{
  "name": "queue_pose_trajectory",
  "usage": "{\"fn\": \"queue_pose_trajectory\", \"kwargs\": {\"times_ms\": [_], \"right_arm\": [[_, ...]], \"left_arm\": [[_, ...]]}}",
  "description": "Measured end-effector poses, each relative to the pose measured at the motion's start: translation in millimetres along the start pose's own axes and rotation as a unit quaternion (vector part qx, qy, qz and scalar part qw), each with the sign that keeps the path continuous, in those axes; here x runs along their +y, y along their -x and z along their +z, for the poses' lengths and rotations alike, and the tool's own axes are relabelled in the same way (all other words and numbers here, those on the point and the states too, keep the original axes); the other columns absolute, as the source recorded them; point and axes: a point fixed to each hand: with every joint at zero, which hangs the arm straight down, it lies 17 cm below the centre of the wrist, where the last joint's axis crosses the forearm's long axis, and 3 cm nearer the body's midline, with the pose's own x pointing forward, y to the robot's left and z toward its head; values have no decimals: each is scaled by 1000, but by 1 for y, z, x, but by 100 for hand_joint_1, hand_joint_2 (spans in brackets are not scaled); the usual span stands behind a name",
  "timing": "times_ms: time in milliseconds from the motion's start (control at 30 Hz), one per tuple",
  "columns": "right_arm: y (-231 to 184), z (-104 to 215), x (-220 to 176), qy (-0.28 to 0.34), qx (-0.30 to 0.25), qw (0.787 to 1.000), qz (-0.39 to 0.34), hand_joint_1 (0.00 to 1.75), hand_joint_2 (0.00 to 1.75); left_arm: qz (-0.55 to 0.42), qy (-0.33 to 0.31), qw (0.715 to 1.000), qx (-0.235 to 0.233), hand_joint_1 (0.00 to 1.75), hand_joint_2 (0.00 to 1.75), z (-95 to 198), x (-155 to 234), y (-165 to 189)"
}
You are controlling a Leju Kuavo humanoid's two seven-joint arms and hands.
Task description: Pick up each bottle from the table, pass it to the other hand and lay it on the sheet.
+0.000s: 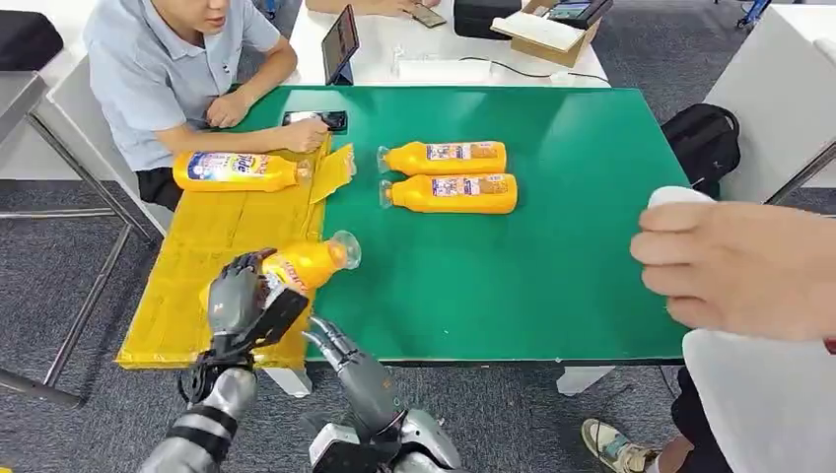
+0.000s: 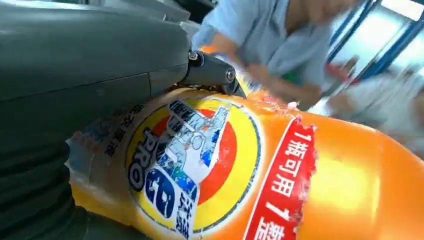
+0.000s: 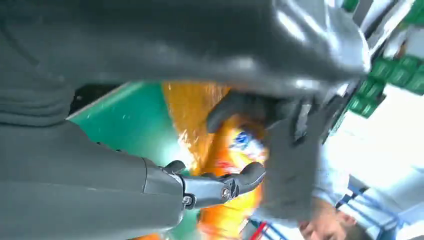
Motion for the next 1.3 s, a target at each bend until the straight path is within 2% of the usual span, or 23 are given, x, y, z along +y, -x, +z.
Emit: {"fn": "queue_pose_trajectory", "kwargs": {"times_ms": [33,67,100,133,167,200,233,267,400,467,633,800,933,967,1067,1167,1233,1300], "right_arm": [[-1,0,2,-5,-2,1000,-1,0,0],[-3,0,5,-10,-5,1000,0,0,0],[-4,1,7,-13,-7,1000,-1,0,0],[-6,0,9,-16,-10,1000,-1,0,0],[-7,0,10,-19,-12,1000,0,0,0],[-8,0,11,-20,-14,1000,0,0,0],[-9,-1,11,-21,-16,1000,-1,0,0],[-10,-2,12,-22,-18,1000,-1,0,0],[-12,-2,12,-23,-20,1000,-4,0,0],[-13,-3,12,-22,-20,1000,-5,0,0],[-14,-4,11,-20,-22,1000,-6,0,0],[-16,-5,10,-19,-23,1000,-8,0,0],[-16,-5,3,-4,-27,1000,6,0,0],[-17,-5,-1,5,-29,999,15,0,175],[-19,-4,-13,27,-46,997,63,0,175],[-17,3,-20,29,-55,993,102,0,175],[-3,11,-37,25,-55,984,167,0,175],[21,17,-63,15,-38,966,256,0,175]], "left_arm": [[-16,18,1000,1,162,175,-6,-5,5],[-28,37,999,4,150,175,-12,-11,10],[-37,59,998,8,147,175,-16,-19,14],[-44,77,996,12,150,175,-21,-23,18],[-50,95,994,17,134,175,-26,-27,20],[-58,113,992,20,66,175,-30,-31,23],[-64,125,990,21,40,175,-34,-33,25],[-69,135,988,23,0,175,-36,-36,27],[-15,176,984,5,0,175,-35,-48,19],[51,199,979,-11,0,175,-28,-59,5],[218,200,954,-46,0,175,-18,-57,-35],[338,137,929,-65,0,175,-24,-19,-60],[376,21,923,-75,0,175,-33,38,-63],[385,-12,920,-76,0,175,-33,53,-62],[417,-108,899,-83,0,175,-32,104,-62],[449,-173,873,-80,0,175,-19,140,-58],[472,-236,846,-81,0,175,5,173,-54],[475,-284,830,-76,0,175,24,193,-48]]}}
